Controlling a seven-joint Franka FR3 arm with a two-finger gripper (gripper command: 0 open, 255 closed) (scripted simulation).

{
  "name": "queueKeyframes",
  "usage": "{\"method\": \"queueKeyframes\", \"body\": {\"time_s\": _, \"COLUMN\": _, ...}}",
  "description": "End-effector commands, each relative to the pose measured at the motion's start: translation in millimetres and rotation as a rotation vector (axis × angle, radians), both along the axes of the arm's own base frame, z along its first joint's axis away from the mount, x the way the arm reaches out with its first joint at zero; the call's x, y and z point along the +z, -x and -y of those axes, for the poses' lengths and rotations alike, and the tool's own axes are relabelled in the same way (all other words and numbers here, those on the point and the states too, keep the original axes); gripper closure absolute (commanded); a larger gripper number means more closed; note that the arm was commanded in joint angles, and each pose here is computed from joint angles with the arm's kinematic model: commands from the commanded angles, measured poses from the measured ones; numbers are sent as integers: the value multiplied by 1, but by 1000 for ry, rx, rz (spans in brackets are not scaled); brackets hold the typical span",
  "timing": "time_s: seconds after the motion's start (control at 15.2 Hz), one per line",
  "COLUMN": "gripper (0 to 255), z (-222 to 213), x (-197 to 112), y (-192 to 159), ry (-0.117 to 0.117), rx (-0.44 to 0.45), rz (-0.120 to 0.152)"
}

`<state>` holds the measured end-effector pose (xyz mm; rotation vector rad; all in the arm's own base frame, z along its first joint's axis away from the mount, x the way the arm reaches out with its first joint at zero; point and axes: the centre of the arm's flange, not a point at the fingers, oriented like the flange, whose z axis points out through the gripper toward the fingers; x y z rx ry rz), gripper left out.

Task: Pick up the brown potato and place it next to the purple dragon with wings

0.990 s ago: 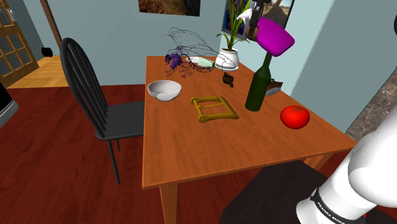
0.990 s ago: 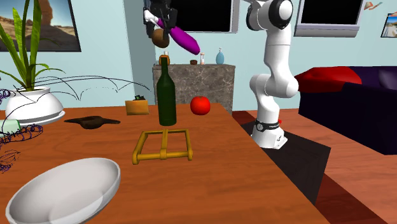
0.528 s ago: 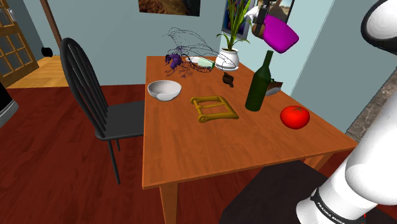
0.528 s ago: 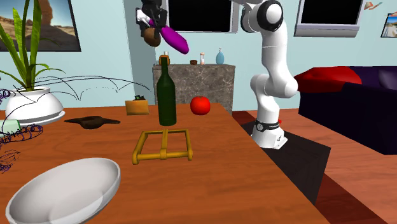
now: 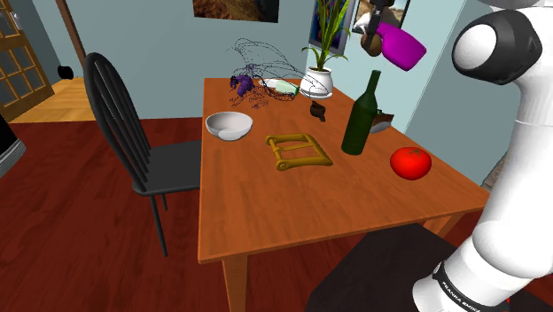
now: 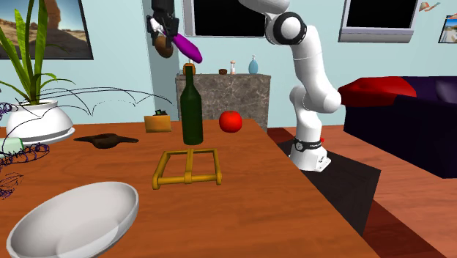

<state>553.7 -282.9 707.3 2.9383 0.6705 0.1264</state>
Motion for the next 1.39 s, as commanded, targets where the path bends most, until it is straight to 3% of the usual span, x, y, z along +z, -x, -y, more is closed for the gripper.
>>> {"method": "queueKeyframes", "body": {"time_s": 0.0, "gripper": 255, "z": 2, "x": -9, "y": -1, "ry": 1, "rx": 1, "rz": 1}}
{"method": "queueKeyframes", "body": {"time_s": 1.32, "gripper": 255, "z": 2, "x": -115, "y": -1, "ry": 1, "rx": 1, "rz": 1}}
